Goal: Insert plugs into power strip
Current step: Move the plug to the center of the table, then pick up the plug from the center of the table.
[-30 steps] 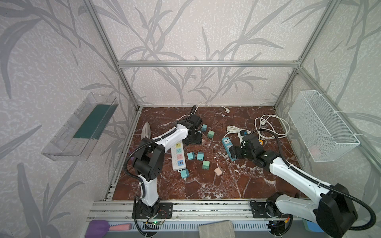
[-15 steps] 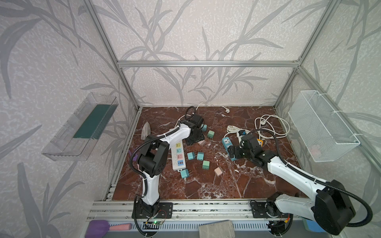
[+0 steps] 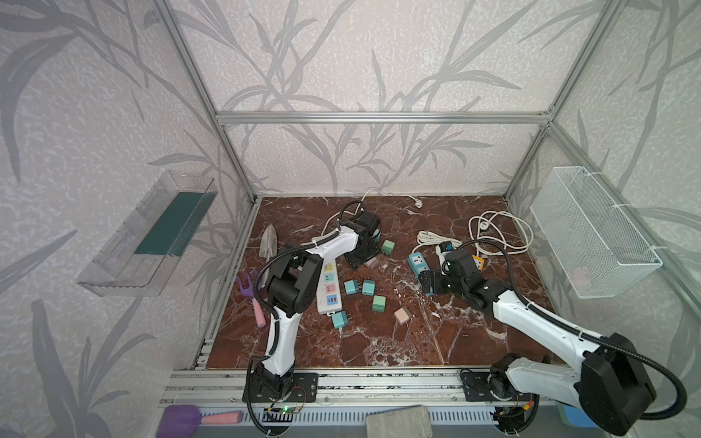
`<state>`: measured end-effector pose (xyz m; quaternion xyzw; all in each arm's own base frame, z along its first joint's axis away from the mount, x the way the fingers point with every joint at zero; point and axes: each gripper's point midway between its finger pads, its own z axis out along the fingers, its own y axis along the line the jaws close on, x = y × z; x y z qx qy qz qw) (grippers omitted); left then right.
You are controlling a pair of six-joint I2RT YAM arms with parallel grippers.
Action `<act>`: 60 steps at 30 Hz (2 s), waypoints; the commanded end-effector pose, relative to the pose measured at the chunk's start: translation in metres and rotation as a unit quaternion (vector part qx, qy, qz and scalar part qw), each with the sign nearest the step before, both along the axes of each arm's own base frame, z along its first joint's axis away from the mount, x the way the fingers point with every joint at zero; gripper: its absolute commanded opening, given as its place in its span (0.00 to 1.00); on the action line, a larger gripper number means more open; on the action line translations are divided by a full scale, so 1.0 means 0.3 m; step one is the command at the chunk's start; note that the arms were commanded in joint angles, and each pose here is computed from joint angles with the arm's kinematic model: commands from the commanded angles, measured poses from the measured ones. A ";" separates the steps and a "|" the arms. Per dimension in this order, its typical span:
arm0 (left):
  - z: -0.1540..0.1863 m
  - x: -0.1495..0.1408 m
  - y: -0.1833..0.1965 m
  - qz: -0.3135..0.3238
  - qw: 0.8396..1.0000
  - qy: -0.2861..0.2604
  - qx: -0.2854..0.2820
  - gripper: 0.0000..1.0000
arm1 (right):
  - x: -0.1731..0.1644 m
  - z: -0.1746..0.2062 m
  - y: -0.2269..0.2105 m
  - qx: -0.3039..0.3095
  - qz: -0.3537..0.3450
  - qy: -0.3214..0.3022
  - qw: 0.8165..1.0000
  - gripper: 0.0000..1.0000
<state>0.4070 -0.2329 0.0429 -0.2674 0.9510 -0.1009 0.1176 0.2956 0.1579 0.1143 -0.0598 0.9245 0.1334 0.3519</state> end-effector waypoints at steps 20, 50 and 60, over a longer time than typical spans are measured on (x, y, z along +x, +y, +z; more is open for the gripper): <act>-0.049 -0.018 -0.138 -0.188 0.981 0.004 0.046 0.58 | -0.007 0.038 -0.001 0.004 0.007 -0.020 1.000 1.00; 0.248 -0.154 0.059 -0.193 0.980 -0.052 0.016 0.68 | 0.062 0.120 0.204 -0.052 0.059 -0.008 0.997 0.87; 0.102 -0.194 -0.110 -0.224 0.971 0.011 0.077 0.67 | 0.051 0.101 0.023 -0.035 -0.001 0.003 0.999 0.87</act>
